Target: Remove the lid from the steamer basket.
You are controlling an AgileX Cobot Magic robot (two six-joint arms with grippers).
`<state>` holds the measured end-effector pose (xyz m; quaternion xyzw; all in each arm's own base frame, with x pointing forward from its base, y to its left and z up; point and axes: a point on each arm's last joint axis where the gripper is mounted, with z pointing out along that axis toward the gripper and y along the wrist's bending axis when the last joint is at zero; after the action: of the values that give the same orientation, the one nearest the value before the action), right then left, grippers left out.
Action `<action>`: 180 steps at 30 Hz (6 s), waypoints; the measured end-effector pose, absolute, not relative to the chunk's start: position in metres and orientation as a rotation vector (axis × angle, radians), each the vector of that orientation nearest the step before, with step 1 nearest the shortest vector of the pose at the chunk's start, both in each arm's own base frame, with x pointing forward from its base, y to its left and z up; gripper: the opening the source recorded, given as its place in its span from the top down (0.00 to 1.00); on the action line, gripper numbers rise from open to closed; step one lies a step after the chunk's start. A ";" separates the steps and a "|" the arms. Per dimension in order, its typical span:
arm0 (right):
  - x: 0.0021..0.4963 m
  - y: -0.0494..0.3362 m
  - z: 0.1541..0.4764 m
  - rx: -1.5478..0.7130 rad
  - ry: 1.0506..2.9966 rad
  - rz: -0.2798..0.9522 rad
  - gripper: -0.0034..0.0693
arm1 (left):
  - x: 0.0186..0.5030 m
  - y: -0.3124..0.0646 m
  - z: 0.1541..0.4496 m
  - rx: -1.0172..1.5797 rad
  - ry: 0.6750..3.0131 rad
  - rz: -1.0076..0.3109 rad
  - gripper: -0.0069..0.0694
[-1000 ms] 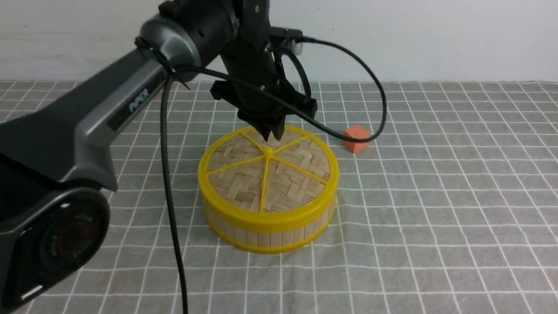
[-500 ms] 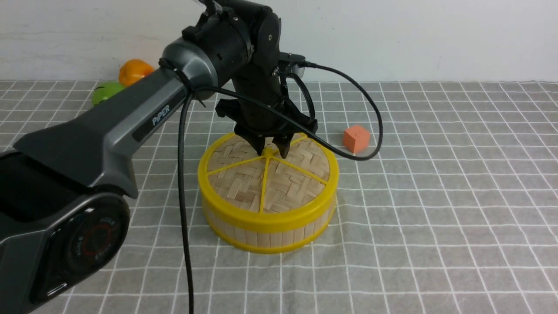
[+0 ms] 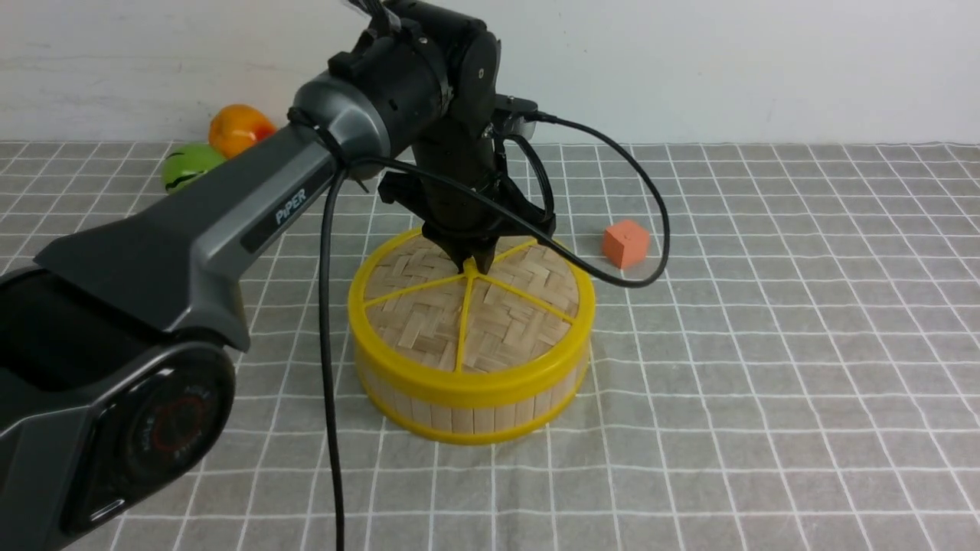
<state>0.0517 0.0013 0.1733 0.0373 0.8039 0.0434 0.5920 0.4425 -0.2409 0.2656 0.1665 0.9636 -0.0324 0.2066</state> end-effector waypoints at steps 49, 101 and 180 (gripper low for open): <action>0.052 0.001 0.173 0.087 1.870 0.102 0.62 | 0.436 -0.236 0.270 0.369 2.716 -0.106 0.62; 0.052 0.001 0.173 0.087 1.870 0.101 0.62 | 0.409 -0.015 0.287 -0.207 2.708 0.040 0.77; 0.052 0.001 0.173 0.087 1.870 0.101 0.62 | 0.157 -0.028 0.530 -0.023 1.707 -0.265 0.93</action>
<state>0.0517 0.0013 0.1733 0.0373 0.8039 0.0435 0.5919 0.1572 -0.0279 0.5299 -0.0103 0.7513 -0.1167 0.6495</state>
